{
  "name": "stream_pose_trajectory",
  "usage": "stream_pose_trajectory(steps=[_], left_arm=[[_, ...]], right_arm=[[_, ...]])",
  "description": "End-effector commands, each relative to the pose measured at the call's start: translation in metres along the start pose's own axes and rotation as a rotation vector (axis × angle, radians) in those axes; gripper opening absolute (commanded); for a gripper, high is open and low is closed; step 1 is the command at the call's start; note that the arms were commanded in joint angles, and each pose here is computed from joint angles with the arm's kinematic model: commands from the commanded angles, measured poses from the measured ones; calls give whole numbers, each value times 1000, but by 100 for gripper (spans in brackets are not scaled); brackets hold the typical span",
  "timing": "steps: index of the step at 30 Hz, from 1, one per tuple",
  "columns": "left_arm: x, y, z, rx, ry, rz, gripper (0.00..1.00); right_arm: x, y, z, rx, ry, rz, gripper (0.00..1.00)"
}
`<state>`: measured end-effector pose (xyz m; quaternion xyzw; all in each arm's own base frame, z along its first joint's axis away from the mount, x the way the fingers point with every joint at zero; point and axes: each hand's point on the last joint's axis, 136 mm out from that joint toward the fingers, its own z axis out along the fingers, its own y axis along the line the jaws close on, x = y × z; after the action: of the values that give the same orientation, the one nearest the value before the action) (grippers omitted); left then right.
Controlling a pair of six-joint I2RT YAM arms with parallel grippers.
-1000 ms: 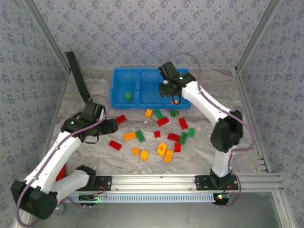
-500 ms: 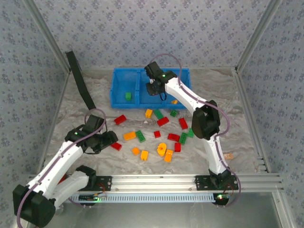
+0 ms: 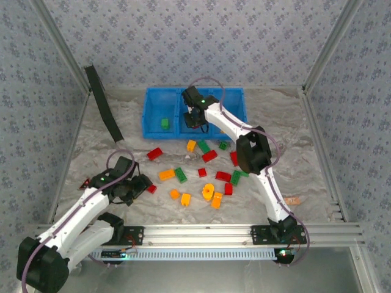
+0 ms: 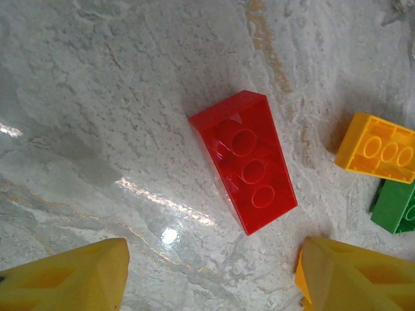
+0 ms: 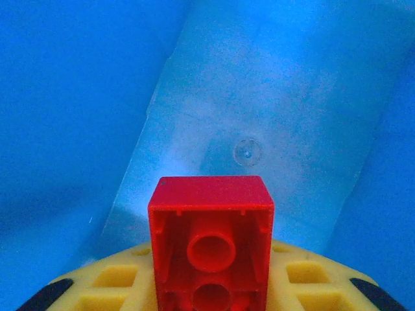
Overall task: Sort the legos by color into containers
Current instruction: Place the lego in the container, then pick up the lego from the bottom-left of the table.
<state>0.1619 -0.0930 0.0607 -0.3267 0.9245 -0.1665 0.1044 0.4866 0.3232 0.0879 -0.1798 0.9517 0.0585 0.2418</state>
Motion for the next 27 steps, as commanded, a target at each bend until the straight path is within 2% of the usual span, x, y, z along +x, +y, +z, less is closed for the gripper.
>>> stream_pose_trajectory(steps=[1, 12, 20, 27], left_arm=[[-7, -6, 0, 18, -38, -54, 71], [-14, -5, 8, 5, -72, -98, 73], [-19, -14, 19, 11, -73, -95, 73], [-22, -10, 25, -19, -85, -114, 73]], right_arm=[[-7, 0, 0, -14, -15, -3, 37], [-8, 2, -5, -31, -17, -11, 51], [-15, -2, -35, -27, -57, -11, 51], [-5, 0, -55, -38, -75, -14, 51]])
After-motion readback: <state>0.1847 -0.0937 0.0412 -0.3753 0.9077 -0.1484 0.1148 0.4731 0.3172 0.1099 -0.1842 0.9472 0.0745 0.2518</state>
